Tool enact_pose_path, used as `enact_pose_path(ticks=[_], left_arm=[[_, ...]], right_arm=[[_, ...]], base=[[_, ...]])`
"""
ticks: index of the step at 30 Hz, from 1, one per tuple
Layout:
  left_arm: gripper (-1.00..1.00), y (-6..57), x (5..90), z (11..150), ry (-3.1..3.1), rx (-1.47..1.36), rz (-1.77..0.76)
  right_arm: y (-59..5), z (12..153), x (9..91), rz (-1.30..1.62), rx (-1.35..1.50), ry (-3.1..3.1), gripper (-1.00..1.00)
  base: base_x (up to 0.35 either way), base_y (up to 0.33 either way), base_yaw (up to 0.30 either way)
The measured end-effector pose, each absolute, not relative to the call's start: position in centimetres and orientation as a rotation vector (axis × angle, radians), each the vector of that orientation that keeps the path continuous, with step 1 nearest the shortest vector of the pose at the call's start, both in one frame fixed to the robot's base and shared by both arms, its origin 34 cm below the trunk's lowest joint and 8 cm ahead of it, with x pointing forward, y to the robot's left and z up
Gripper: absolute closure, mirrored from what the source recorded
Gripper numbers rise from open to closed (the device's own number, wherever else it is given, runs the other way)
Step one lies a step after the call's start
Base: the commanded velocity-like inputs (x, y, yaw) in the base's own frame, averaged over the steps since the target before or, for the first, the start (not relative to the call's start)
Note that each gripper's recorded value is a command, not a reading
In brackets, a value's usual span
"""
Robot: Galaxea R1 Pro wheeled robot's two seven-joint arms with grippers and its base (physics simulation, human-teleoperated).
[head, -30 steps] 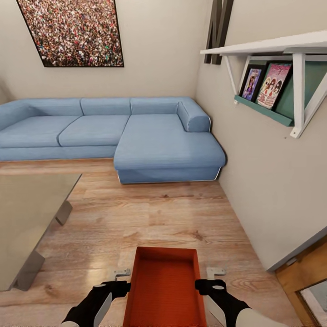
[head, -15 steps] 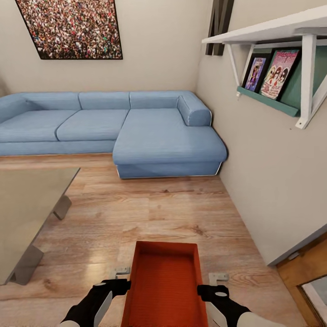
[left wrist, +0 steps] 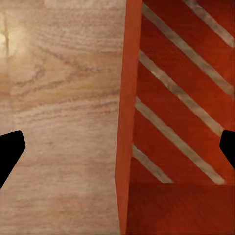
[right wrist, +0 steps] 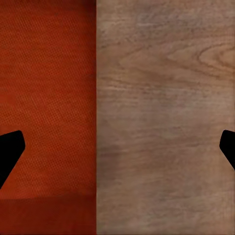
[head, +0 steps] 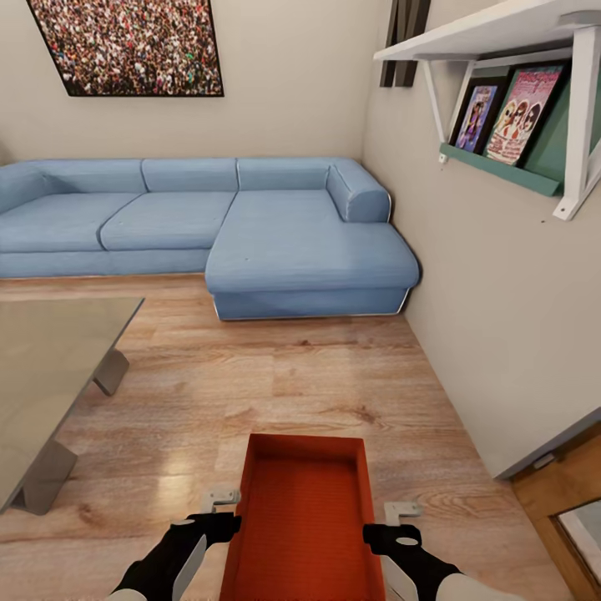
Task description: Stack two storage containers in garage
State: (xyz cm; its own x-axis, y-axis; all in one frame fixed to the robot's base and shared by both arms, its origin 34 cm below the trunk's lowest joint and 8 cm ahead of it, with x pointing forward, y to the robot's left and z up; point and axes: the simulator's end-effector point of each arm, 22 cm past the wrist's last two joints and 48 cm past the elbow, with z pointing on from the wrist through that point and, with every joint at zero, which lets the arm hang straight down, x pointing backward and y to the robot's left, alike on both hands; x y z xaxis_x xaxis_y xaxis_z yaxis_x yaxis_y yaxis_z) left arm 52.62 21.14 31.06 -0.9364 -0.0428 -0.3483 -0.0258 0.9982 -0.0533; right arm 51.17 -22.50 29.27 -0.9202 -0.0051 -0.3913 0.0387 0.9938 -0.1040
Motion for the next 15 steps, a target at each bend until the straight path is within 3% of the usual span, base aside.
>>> enact_pose_path(ticks=[15], left_arm=[[-1.00,21.21,52.57,30.45,2.781,-0.049,-0.066]], right_arm=[[-22.49,28.61,51.03,-0.153,0.023,2.736,-1.00]], base=[[0.000,0.000,0.000]])
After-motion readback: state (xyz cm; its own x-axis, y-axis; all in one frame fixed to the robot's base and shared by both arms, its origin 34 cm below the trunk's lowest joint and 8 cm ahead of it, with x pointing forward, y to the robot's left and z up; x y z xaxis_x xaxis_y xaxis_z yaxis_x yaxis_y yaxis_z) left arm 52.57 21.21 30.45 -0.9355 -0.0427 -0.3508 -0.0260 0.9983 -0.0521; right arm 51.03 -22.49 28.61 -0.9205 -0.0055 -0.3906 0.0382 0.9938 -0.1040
